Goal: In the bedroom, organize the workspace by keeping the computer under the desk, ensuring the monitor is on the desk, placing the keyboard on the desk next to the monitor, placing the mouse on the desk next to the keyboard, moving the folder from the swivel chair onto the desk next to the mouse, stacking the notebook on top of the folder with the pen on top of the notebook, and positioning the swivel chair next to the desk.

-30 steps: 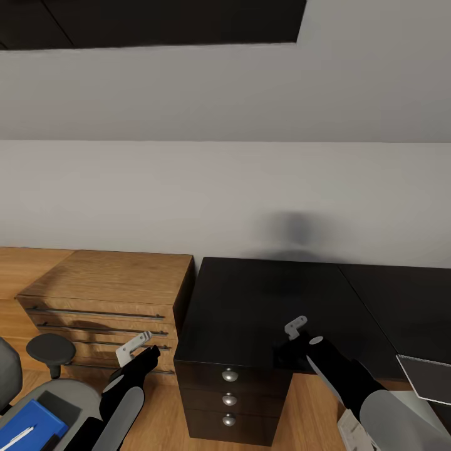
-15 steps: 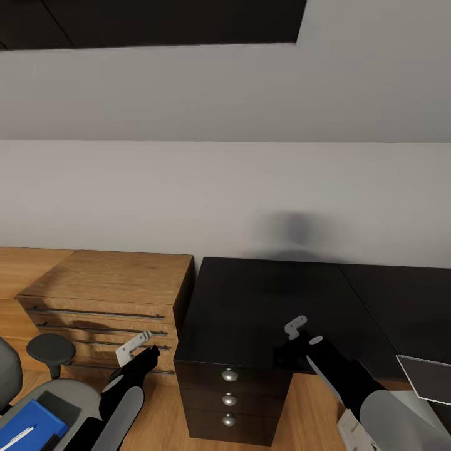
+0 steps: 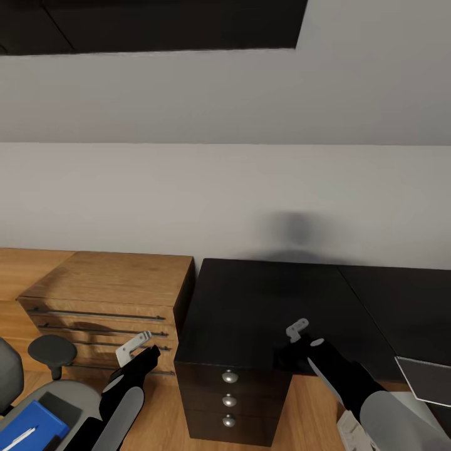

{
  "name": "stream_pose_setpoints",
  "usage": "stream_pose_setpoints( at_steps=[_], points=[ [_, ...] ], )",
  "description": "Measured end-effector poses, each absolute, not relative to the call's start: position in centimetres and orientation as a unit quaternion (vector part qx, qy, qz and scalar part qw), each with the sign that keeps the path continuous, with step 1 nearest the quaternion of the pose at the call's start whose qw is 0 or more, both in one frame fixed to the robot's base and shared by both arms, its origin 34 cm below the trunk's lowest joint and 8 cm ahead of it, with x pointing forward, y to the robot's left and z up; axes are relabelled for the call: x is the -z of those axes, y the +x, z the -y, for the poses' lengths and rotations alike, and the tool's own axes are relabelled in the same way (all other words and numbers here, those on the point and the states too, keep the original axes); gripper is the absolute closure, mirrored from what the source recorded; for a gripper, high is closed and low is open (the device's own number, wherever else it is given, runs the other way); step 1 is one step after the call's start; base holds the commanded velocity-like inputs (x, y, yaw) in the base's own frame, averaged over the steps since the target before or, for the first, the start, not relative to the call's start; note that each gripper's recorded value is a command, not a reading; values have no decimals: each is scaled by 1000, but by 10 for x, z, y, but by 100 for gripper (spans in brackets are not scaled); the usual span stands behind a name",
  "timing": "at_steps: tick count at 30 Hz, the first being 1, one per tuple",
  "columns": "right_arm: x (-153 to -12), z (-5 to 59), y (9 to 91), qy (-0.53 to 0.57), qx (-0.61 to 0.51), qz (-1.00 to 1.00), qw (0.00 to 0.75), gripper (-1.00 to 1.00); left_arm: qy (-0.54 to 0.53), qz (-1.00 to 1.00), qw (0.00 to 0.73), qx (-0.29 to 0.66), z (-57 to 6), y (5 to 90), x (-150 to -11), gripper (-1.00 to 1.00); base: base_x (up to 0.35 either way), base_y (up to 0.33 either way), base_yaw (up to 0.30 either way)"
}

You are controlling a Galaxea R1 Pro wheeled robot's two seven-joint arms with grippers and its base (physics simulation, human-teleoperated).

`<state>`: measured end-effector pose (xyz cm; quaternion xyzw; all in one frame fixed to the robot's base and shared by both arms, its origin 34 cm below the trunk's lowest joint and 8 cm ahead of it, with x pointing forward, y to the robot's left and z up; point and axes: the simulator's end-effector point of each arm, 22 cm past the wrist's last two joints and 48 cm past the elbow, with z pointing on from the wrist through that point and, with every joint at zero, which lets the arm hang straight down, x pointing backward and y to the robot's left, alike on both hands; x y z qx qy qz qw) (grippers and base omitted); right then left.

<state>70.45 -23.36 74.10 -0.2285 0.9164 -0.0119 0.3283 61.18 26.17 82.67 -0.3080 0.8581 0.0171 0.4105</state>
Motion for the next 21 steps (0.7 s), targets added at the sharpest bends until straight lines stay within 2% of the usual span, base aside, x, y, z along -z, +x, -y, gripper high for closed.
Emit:
stream_pose_setpoints(
  at_steps=[8,13,21],
  points=[
    [-782,220,721,-231,4,-903,363,100,-309,-858,410,-18,-262,611,-837,-100,-24,0,0],
    [-797,220,726,-225,1,-901,372,100,-308,-859,409,-19,-263,610,-844,-100,-265,0,0],
    [-862,231,755,-137,-16,-896,423,100,-308,-860,407,-17,-262,609,-853,-100,-337,0,0]
  ],
)
